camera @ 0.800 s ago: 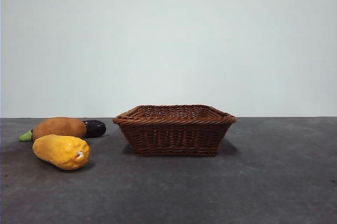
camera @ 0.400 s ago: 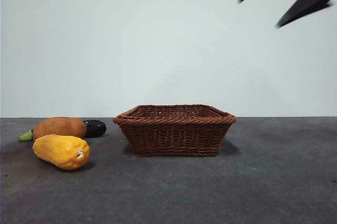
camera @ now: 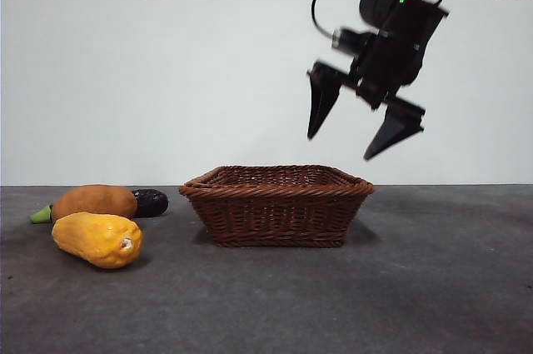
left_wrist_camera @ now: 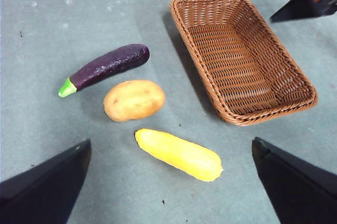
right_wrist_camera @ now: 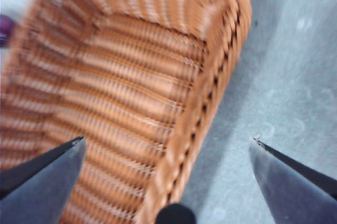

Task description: Help me put the vegetables on the table into the basket

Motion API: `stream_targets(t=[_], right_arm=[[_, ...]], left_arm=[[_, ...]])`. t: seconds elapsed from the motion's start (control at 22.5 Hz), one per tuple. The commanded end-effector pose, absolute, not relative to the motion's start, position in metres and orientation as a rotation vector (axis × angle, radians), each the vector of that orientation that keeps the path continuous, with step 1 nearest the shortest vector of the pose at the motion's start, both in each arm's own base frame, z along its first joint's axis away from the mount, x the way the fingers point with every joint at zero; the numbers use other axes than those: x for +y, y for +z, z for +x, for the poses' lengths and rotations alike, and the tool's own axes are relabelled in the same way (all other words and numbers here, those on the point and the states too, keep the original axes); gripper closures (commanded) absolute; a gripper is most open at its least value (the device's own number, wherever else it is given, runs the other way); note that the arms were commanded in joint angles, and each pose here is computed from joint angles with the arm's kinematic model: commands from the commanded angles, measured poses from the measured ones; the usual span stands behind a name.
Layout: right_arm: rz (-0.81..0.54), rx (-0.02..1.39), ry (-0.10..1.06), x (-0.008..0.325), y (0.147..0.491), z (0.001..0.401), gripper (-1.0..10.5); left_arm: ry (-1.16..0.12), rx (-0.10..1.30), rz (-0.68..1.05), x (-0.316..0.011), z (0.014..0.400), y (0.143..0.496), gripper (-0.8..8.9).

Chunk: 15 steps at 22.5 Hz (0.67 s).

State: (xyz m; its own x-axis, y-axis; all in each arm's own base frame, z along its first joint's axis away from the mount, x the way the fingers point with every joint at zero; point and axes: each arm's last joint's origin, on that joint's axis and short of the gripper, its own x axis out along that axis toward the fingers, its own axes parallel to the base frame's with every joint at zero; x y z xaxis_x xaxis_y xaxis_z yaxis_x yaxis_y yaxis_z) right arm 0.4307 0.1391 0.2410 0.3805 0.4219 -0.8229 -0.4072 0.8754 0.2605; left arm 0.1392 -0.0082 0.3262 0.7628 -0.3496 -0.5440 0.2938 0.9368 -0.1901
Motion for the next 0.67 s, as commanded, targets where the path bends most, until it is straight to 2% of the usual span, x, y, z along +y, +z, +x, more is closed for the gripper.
stream_targets(t=[0.04, 0.18, 0.22, 0.31, 0.4, 0.49, 0.62, 0.67], right_arm=[[0.013, 1.105, 0.514, 0.145, 0.218, 0.437, 4.1], [0.004, 1.147, 0.506, 0.149, 0.199, 0.441, 4.2], [0.0, 1.154, 0.501, 0.149, 0.196, 0.441, 4.6], [-0.005, 1.162, 0.501, 0.152, 0.19, 0.442, 6.1], [-0.001, 1.177, 0.498, 0.153, 0.185, 0.443, 6.2], [0.018, 1.199, 0.487, 0.153, 0.178, 0.444, 7.7], [0.018, 1.209, 0.486, 0.153, 0.174, 0.444, 8.1], [0.018, 1.203, 0.487, 0.154, 0.174, 0.445, 9.0]], left_arm=[[-0.355, 0.615, -0.097, -0.009, 0.141, 0.326, 2.07], [-0.355, 0.625, -0.099, -0.009, 0.144, 0.325, 2.08], [-0.355, 0.627, -0.099, -0.008, 0.144, 0.324, 2.08], [-0.354, 0.632, -0.1, -0.008, 0.145, 0.324, 2.08], [-0.354, 0.637, -0.102, -0.008, 0.146, 0.323, 2.08], [-0.349, 0.647, -0.118, -0.008, 0.148, 0.322, 2.08], [-0.341, 0.661, -0.124, -0.008, 0.151, 0.321, 2.08], [-0.339, 0.667, -0.125, -0.008, 0.152, 0.32, 2.08]])
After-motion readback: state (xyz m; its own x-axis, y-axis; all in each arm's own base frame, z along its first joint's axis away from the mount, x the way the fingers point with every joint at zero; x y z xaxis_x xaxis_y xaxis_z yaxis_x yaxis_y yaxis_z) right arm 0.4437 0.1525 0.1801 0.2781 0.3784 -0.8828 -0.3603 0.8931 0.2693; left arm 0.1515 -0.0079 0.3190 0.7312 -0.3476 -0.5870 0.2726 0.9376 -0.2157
